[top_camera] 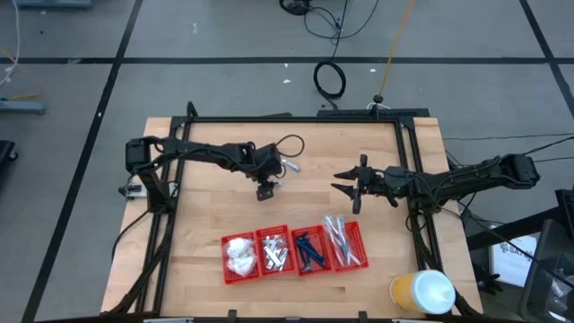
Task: Pick & Place Travel size toiletries
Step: Put the silver nail cutter into the middle left red bin
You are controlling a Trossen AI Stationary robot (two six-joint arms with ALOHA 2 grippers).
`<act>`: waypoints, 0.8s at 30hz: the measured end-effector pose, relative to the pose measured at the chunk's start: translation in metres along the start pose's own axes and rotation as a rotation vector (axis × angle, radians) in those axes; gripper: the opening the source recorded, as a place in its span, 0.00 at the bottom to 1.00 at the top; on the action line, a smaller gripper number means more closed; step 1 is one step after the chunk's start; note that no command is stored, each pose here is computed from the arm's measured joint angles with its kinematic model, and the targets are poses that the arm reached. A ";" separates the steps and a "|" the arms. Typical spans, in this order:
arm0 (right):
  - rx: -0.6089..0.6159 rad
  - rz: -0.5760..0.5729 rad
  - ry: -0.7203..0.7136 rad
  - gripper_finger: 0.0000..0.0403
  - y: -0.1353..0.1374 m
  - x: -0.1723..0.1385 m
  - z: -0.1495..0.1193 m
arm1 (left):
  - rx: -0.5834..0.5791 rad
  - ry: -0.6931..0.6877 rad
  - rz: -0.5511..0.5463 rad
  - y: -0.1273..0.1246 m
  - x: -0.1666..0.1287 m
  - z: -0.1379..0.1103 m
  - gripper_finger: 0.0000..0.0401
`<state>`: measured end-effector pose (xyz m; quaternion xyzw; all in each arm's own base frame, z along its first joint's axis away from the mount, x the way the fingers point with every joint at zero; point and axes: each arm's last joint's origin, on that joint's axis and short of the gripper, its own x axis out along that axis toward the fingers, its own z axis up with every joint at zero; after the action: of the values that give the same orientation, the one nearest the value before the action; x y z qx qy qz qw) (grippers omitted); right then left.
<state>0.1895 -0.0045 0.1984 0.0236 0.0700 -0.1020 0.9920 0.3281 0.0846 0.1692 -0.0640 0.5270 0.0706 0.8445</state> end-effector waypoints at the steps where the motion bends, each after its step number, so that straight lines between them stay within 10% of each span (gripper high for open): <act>1: 0.000 -0.001 0.001 0.32 0.000 0.000 0.000 | 0.021 -0.001 -0.002 -0.001 0.003 -0.001 0.63; 24: 0.000 -0.007 0.001 0.32 -0.001 0.000 0.000 | 0.130 0.085 -0.082 -0.004 0.052 -0.015 0.41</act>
<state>0.1894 -0.0051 0.1981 0.0233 0.0704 -0.1052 0.9917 0.3387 0.0808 0.1157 -0.0335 0.5629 -0.0012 0.8259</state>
